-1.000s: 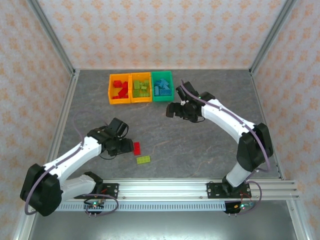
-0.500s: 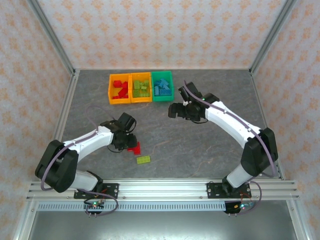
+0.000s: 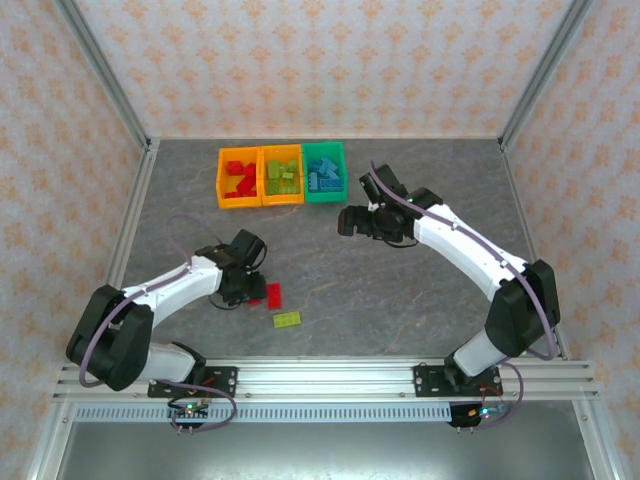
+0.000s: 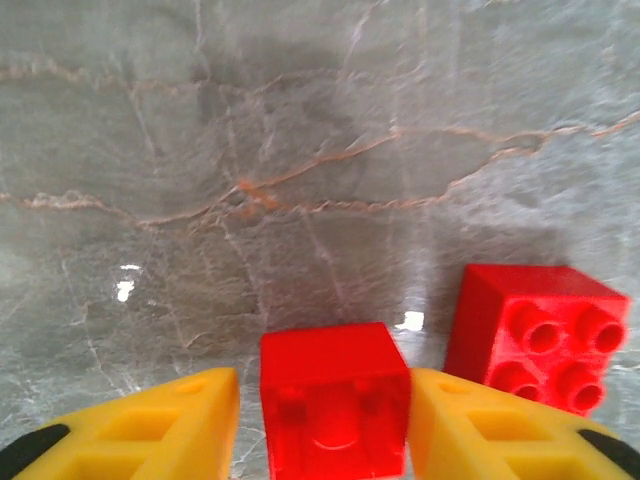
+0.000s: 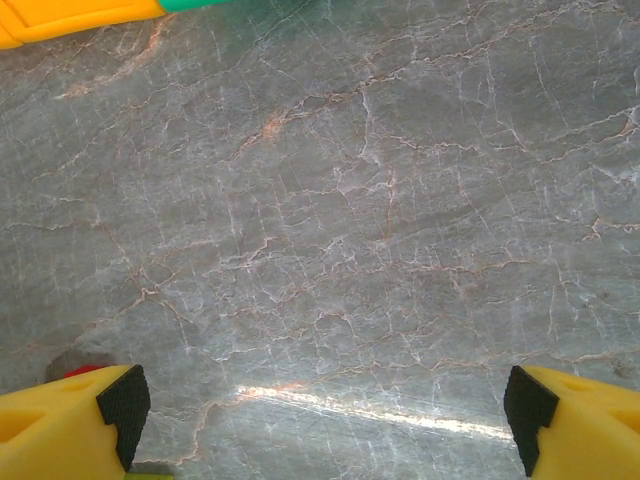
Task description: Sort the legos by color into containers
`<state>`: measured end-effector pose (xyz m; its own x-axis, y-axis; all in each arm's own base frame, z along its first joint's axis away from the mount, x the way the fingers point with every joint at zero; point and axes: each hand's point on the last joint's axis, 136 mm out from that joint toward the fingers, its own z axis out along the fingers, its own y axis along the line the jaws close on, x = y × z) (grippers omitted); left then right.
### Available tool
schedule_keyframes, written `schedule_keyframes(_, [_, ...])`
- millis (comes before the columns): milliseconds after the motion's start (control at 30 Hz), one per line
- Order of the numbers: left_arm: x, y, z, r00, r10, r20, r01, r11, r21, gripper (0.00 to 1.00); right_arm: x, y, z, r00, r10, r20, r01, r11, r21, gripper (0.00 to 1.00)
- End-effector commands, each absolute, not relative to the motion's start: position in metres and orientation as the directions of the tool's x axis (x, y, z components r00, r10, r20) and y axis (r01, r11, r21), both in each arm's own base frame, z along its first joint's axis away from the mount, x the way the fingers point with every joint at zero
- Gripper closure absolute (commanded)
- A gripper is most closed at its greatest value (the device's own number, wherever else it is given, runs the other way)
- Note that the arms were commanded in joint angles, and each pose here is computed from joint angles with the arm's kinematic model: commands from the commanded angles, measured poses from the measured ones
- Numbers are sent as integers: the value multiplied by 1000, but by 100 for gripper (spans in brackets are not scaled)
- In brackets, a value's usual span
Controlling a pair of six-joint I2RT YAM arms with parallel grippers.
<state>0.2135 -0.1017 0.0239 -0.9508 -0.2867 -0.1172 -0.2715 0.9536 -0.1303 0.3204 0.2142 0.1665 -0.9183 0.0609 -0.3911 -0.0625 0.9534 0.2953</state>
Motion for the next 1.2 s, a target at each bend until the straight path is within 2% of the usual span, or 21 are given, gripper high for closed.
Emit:
schedule_keyframes(0, [211,-96,14,-951,-290,-105,-280,955,-102,50,320,217,168,-925,24,-379,-93,953,288,6])
schedule_keyframes(67, [214,-97,11,-950,-294,-103,-283,953,-106,51,313,223,166,-936,2,-353,-117,941,316,6])
schedule_keyframes(167, [217,-98,10,-950,-296,-97,-287,953,-99,62,298,234,162,-951,-41,-306,-158,916,369,7])
schedule_keyframes(267, [231,-99,26,-943,-308,-127,-292,947,-132,78,276,254,164,-958,-119,-262,-231,860,455,8])
schedule_keyframes(333, [248,-95,48,-923,-344,-172,-314,932,-180,79,259,266,167,-954,-181,-239,-281,820,499,9])
schedule_keyframes(467, [303,-71,109,-856,-423,-297,-355,899,-257,79,240,281,170,-927,-274,-257,-369,787,495,9])
schedule_keyframes(667, [413,-37,171,-768,-484,-419,-396,874,-283,79,265,293,176,-929,-174,-327,-327,801,502,9])
schedule_keyframes(800, [483,-19,177,-725,-511,-462,-439,859,-262,78,279,285,172,-928,-139,-345,-292,846,446,8])
schedule_keyframes(933, [538,-7,161,-717,-524,-460,-473,850,-230,74,283,278,174,-922,-111,-371,-273,865,421,8])
schedule_keyframes(1000, [556,-4,153,-717,-533,-449,-485,844,-228,67,283,276,176,-921,-103,-375,-268,868,418,8])
schedule_keyframes(1067, [568,-5,153,-714,-536,-451,-483,843,-237,57,283,273,177,-919,-98,-381,-263,873,410,8])
schedule_keyframes(1167, [572,-8,160,-717,-531,-451,-468,847,-253,52,284,271,178,-917,-93,-389,-259,878,402,8])
